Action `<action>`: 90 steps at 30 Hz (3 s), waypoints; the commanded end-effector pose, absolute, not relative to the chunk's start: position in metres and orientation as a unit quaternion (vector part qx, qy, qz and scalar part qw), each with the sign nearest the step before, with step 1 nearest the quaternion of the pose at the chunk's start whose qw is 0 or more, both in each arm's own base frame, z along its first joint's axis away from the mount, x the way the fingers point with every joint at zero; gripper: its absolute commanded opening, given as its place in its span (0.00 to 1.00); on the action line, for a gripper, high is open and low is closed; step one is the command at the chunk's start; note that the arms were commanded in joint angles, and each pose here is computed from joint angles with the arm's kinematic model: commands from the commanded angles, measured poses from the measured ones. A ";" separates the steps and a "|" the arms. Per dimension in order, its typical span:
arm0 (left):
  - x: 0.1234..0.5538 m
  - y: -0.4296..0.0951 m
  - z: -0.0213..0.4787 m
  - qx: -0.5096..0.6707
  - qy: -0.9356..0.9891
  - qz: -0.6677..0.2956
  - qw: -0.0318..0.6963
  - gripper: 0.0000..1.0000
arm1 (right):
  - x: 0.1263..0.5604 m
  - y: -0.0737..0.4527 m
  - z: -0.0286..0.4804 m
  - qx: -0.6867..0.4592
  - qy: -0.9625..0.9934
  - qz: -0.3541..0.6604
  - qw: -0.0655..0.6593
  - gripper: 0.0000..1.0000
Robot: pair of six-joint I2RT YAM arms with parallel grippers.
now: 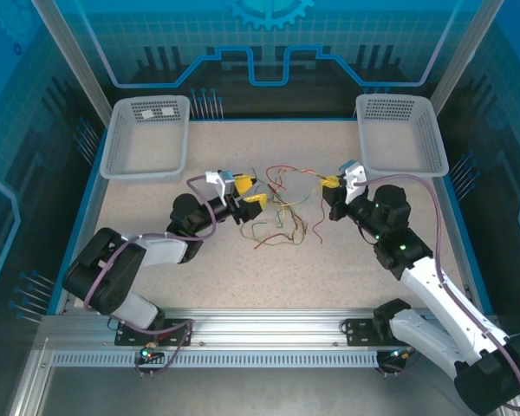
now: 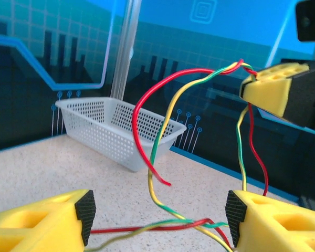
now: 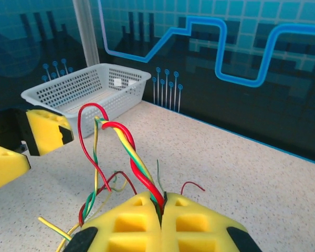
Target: Untangle the cables
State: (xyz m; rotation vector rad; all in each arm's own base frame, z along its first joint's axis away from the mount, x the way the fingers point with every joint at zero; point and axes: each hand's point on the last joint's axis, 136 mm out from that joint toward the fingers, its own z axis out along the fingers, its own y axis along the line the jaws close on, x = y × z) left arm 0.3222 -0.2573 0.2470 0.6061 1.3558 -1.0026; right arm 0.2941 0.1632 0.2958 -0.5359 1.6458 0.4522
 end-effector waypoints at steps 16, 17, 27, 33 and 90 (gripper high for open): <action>0.301 -0.278 0.208 0.467 0.600 -0.255 0.598 0.75 | 0.289 0.160 0.330 -0.239 0.692 0.201 0.651 0.00; 0.305 -0.279 0.206 0.468 0.598 -0.249 0.601 0.75 | 0.288 0.160 0.332 -0.240 0.690 0.201 0.653 0.00; 0.340 -0.296 0.197 0.457 0.577 -0.231 0.636 0.67 | 0.287 0.161 0.330 -0.230 0.686 0.216 0.655 0.00; 0.353 -0.298 0.205 0.413 0.552 -0.243 0.682 0.56 | 0.294 0.163 0.317 -0.225 0.699 0.221 0.642 0.00; 0.402 -0.199 0.215 0.191 0.717 -0.008 0.670 0.00 | 0.347 0.058 0.296 0.043 0.756 0.094 0.647 0.00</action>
